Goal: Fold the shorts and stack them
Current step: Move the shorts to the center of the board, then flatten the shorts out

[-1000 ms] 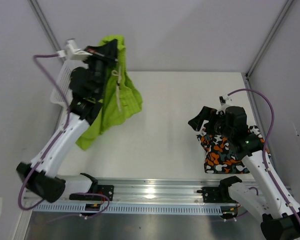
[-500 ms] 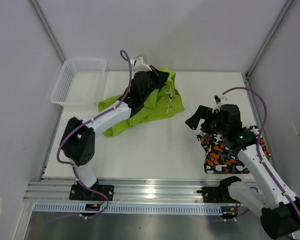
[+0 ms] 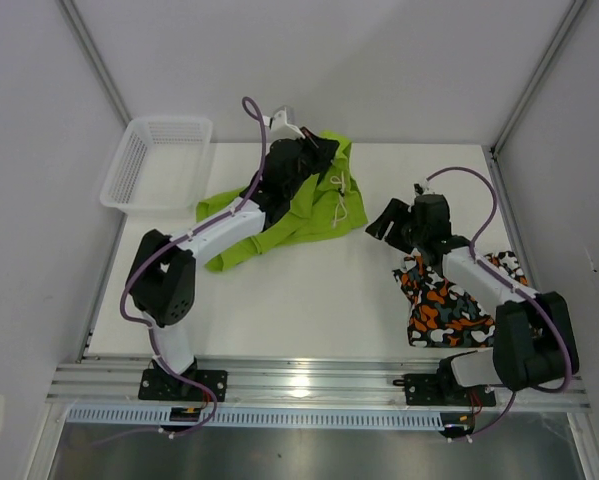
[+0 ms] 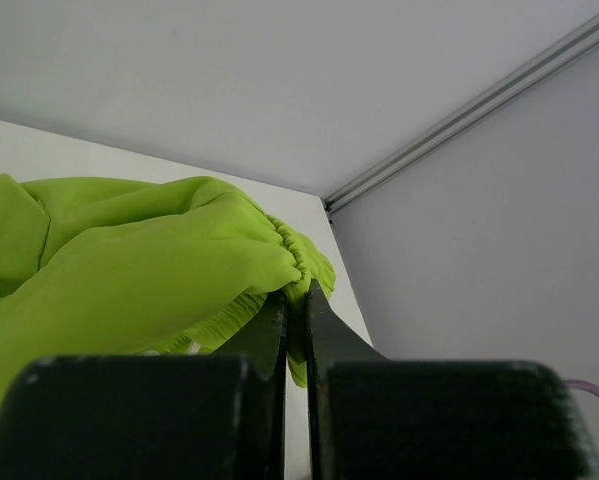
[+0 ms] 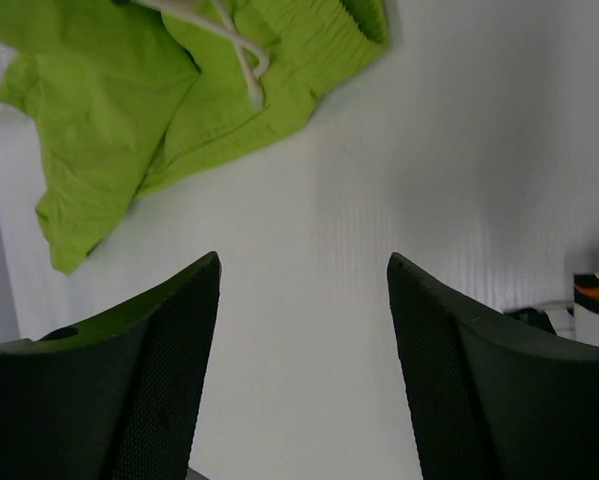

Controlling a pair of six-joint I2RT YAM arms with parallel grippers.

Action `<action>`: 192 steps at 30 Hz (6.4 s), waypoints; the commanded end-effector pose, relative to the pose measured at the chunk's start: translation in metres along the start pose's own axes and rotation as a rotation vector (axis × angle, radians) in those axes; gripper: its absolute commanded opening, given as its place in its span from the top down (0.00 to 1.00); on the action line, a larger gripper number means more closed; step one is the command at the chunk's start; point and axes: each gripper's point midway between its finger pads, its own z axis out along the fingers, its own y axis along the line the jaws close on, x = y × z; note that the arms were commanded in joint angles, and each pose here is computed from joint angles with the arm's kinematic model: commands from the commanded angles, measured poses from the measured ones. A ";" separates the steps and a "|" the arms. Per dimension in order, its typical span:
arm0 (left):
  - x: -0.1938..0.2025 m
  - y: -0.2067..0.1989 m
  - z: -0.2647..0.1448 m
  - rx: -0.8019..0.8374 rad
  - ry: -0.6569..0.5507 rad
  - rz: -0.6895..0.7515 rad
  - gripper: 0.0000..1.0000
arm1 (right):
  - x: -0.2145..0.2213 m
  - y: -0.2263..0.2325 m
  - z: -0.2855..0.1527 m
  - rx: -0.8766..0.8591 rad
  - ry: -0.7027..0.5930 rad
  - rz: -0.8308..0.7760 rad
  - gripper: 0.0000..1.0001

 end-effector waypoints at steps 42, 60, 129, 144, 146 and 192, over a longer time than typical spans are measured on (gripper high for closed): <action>-0.038 0.004 -0.034 -0.081 -0.084 -0.066 1.00 | -0.020 -0.022 0.150 0.090 -0.222 0.309 1.00; -0.071 -0.004 -0.097 -0.173 -0.110 0.180 1.00 | 0.116 0.042 -0.023 -0.046 0.059 0.136 1.00; 0.078 0.248 -0.254 -0.833 0.462 0.280 0.52 | 0.064 -0.018 -0.032 0.109 -0.052 0.043 1.00; 0.091 0.253 -0.251 -0.799 0.492 0.237 0.66 | 0.071 -0.020 -0.034 0.101 -0.038 0.046 1.00; 0.093 0.255 -0.255 -0.797 0.480 0.224 0.53 | 0.071 -0.019 -0.034 0.097 -0.037 0.047 1.00; -0.074 0.246 -0.121 -0.821 0.004 0.397 1.00 | 0.124 -0.053 -0.081 0.136 0.044 0.142 1.00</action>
